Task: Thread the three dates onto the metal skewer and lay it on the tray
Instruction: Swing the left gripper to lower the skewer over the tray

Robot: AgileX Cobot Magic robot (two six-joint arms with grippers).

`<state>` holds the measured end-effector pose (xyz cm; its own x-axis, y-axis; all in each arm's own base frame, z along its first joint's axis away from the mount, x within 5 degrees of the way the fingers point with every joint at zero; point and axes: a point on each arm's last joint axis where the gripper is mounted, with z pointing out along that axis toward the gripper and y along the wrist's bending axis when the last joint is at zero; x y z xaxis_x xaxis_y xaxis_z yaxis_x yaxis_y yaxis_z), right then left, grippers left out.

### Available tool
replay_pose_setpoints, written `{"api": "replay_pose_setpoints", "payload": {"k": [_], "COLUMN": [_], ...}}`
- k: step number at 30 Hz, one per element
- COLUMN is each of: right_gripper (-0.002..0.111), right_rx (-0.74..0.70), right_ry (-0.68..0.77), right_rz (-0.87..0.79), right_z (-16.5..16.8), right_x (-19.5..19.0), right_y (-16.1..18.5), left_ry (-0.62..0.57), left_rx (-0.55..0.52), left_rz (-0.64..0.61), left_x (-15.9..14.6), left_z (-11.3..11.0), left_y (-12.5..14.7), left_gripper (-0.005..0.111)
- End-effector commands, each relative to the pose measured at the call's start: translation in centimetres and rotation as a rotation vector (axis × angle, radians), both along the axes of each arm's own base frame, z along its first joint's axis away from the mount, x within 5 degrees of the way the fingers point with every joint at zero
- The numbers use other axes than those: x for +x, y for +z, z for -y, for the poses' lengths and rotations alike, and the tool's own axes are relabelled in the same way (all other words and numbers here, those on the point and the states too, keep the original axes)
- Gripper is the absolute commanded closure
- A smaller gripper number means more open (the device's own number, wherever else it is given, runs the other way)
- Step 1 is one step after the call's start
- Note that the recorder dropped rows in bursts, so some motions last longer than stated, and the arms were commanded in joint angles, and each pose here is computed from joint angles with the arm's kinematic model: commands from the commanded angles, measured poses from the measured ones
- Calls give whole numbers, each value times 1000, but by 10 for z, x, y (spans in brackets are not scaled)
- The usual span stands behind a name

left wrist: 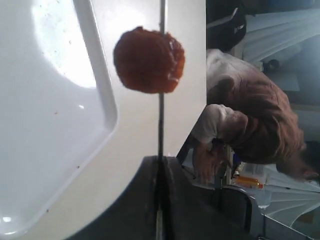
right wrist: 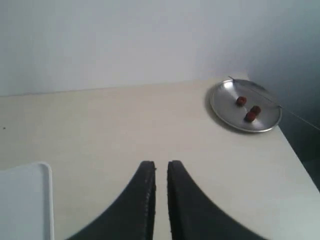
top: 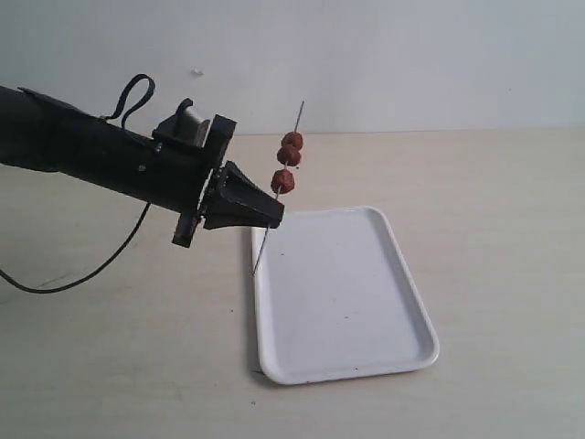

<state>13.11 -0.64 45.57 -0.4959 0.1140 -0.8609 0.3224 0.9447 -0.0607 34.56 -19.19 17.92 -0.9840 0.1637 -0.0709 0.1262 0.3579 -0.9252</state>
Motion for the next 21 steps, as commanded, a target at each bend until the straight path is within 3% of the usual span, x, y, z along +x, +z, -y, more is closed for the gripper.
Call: {"api": "replay_pose_setpoints", "payload": {"k": [1, 5, 8, 10, 16, 21], "right_gripper": [97, 97, 97, 97, 97, 97], "right_rx": [9, 0, -37, -47, -46, -46], "right_ry": [74, 93, 112, 117, 117, 119], "right_rz": [30, 26, 15, 12, 12, 12], "right_z": [5, 4, 5, 5, 5, 4], "right_x": [-24, -26, -26, -26, -26, -26], "right_y": [5, 5, 5, 5, 5, 5], "left_ry": [-87, -46, 155, 216, 270, 238], "left_rx": [70, 267, 374, 410, 510, 591], "left_rz": [25, 47, 82, 67, 84, 37], "left_x": [-21, -40, -36, -40, -55, -66], "left_z": [29, 58, 66, 75, 98, 106], "left_y": [7, 9, 14, 12, -1, -18], "left_gripper": [107, 107, 107, 107, 107, 107]}}
